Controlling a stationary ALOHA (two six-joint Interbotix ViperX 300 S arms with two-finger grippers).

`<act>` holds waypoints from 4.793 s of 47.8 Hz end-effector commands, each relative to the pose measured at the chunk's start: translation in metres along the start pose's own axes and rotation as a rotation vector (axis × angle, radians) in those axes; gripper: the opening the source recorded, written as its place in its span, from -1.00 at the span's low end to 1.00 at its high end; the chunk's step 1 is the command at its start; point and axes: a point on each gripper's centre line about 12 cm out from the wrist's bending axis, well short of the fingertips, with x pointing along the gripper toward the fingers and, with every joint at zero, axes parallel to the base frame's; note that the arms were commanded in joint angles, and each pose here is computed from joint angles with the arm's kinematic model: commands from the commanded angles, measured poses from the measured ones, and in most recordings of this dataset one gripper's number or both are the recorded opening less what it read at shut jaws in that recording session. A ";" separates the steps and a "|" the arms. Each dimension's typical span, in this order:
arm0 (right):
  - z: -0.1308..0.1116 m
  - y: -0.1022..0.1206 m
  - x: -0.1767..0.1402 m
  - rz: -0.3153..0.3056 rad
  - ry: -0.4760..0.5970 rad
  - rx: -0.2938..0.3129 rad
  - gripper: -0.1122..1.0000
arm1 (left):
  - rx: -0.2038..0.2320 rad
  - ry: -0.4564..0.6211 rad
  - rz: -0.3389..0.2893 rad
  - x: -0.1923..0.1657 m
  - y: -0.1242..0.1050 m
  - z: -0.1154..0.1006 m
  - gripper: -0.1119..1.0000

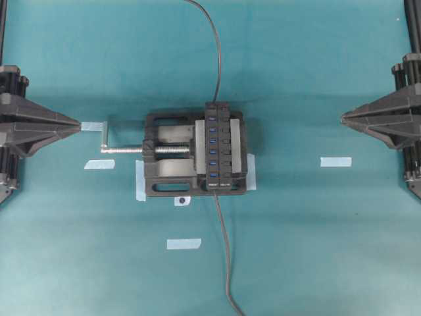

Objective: Insert the USB into the center port of the fixed hub

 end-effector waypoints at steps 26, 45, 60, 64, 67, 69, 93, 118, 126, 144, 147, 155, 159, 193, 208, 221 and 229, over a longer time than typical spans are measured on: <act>-0.017 -0.010 0.018 -0.061 0.140 0.148 -0.83 | 0.000 0.074 0.000 0.023 0.000 0.005 -0.80; -0.022 -0.027 0.045 -0.140 0.349 0.158 -0.83 | -0.001 0.265 -0.004 0.023 -0.001 -0.007 -0.80; -0.037 -0.039 0.068 -0.171 0.513 0.133 -0.83 | -0.002 0.328 -0.008 0.025 -0.002 -0.015 -0.80; -0.039 -0.043 0.076 -0.183 0.562 0.124 -0.83 | -0.002 0.336 -0.008 0.026 -0.002 -0.017 -0.80; -0.041 -0.046 0.081 -0.189 0.593 0.116 -0.83 | -0.001 0.339 -0.008 0.027 -0.002 -0.017 -0.80; -0.042 -0.048 0.084 -0.193 0.617 0.111 -0.83 | 0.000 0.341 -0.010 0.027 -0.002 -0.018 -0.80; -0.063 -0.061 0.118 -0.200 0.743 0.033 -0.83 | -0.002 0.351 -0.011 0.027 -0.003 -0.020 -0.80; -0.094 -0.076 0.152 -0.210 0.916 -0.029 -0.83 | 0.000 0.356 -0.011 0.027 -0.003 -0.022 -0.80; -0.096 -0.079 0.160 -0.211 0.928 -0.052 -0.83 | 0.000 0.360 -0.011 0.027 -0.003 -0.023 -0.80; -0.107 -0.080 0.168 -0.202 0.926 -0.059 -0.83 | -0.002 0.362 -0.011 0.027 -0.003 -0.024 -0.80; -0.110 -0.081 0.170 -0.202 0.917 -0.058 -0.83 | 0.000 0.362 -0.011 0.027 -0.003 -0.024 -0.80; -0.120 -0.085 0.174 -0.199 0.908 -0.065 -0.84 | 0.000 0.362 -0.011 0.027 -0.003 -0.024 -0.80; -0.125 -0.087 0.177 -0.196 0.900 -0.074 -0.84 | 0.000 0.362 -0.011 0.027 -0.003 -0.024 -0.80; -0.131 -0.089 0.181 -0.193 0.878 -0.071 -0.84 | 0.000 0.362 -0.011 0.027 -0.003 -0.024 -0.80; -0.131 -0.088 0.181 -0.191 0.871 -0.071 -0.79 | -0.002 0.362 -0.011 0.027 -0.003 -0.024 -0.80; -0.134 -0.088 0.180 -0.191 0.882 -0.071 -0.43 | 0.000 0.364 -0.011 0.027 -0.003 -0.024 -0.80; -0.134 -0.088 0.180 -0.192 0.883 -0.069 0.29 | 0.000 0.364 -0.013 0.027 -0.003 -0.024 -0.80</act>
